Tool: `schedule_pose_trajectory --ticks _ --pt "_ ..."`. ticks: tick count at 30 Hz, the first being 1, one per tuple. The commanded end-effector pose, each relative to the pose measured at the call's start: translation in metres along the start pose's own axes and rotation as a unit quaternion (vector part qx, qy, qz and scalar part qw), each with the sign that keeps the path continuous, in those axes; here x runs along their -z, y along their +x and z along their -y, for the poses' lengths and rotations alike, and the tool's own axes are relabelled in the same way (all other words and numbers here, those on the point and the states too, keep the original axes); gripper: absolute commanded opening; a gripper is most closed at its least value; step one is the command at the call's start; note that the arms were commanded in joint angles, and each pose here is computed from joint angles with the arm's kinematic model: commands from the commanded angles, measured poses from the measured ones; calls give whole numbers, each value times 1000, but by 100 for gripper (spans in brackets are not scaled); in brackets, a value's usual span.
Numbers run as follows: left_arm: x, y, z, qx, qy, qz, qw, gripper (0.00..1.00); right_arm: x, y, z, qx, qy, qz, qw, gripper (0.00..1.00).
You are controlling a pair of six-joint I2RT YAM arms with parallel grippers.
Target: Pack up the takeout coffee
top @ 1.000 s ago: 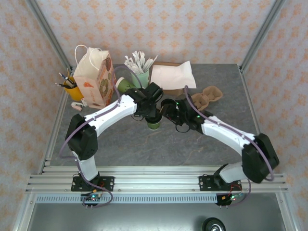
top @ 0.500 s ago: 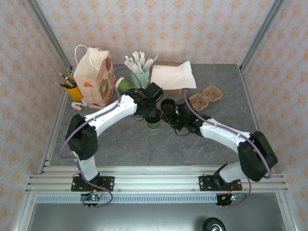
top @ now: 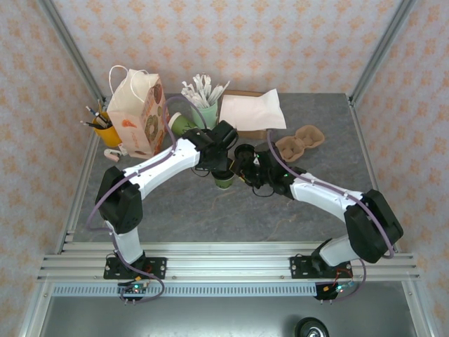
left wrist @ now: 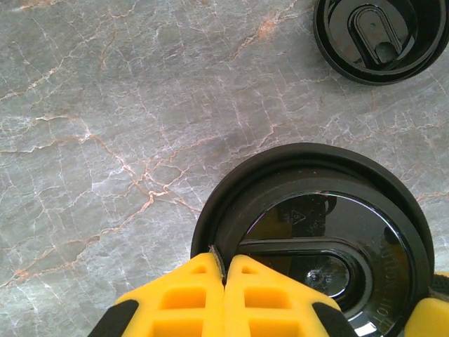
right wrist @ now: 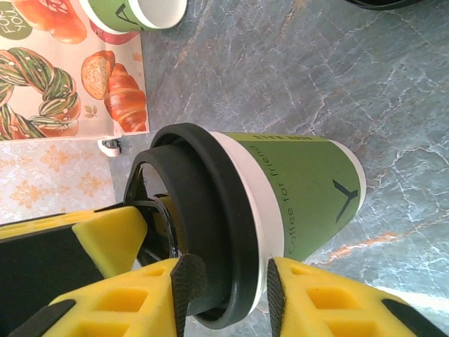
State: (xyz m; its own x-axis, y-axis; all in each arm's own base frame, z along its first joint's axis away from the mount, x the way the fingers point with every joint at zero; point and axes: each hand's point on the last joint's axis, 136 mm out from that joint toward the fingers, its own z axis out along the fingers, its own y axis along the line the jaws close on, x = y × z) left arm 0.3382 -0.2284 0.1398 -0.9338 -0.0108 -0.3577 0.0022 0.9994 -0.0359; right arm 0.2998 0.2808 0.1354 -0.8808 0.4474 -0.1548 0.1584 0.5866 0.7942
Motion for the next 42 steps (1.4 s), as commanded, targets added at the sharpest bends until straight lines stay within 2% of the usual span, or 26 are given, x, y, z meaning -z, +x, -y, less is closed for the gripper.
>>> schedule_pose_trajectory --ticks 1,4,9,13,17,21,34,42 --pt "-9 13 -3 0 -16 -17 1000 0 -9 11 32 -27 38 -10 999 35" --pt "-11 15 -4 0 -19 -19 1000 0 -4 7 32 -23 42 4 999 34" --pt "-10 13 -5 -7 -20 -14 1000 0 16 -7 6 1 20 36 999 35" --pt "-7 9 -8 -16 -29 -6 999 0 31 -19 -1 13 29 47 998 35" --pt "-8 10 -7 -17 -29 -10 999 0 25 -17 9 7 35 27 999 34" --pt "-8 11 -6 -14 -25 -11 1000 0 14 -13 0 7 12 5 1000 34" --pt "-10 15 -6 -12 -23 -17 1000 0 9 -18 -14 20 -11 6 1000 34" --pt "-11 15 -6 -10 -22 -18 1000 0 -8 -2 31 -9 44 -20 999 30"
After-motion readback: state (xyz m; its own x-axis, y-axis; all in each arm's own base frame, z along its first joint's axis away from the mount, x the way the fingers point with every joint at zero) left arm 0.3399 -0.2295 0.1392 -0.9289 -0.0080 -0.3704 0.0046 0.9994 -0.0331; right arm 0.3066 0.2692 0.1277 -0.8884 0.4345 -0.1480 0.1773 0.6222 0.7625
